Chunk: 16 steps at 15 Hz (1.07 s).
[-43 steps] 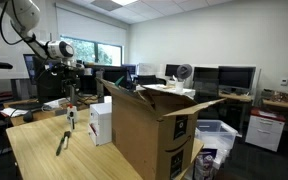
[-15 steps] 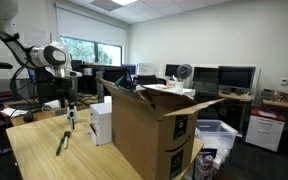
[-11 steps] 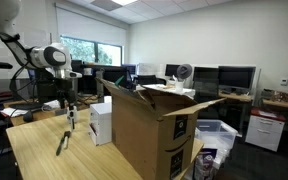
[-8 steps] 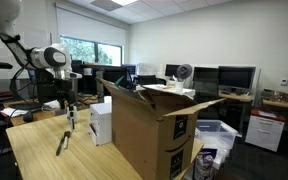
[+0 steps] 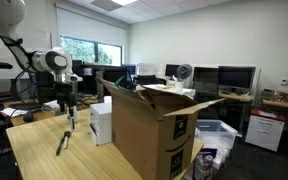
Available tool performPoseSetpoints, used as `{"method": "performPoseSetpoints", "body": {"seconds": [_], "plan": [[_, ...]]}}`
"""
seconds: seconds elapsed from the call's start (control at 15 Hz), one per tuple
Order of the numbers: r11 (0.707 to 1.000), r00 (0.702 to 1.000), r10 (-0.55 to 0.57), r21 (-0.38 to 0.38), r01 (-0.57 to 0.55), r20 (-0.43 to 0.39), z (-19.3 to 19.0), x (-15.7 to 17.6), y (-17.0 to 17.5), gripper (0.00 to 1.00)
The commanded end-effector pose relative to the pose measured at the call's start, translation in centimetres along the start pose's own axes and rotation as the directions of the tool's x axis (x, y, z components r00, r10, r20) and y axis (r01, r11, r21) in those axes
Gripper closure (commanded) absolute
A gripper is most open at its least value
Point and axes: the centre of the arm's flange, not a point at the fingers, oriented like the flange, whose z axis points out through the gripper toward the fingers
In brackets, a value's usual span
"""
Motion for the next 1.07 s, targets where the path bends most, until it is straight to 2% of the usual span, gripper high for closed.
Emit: {"method": "performPoseSetpoints", "body": {"seconds": [0.0,1.0], "plan": [[0.999,1.000,-0.020,0.029,0.019,0.005,0.7,0.4,-0.2,0.00],[0.999,1.000,-0.019,0.028,0.019,0.003,1.0,2.6,-0.9,0.00]]}}
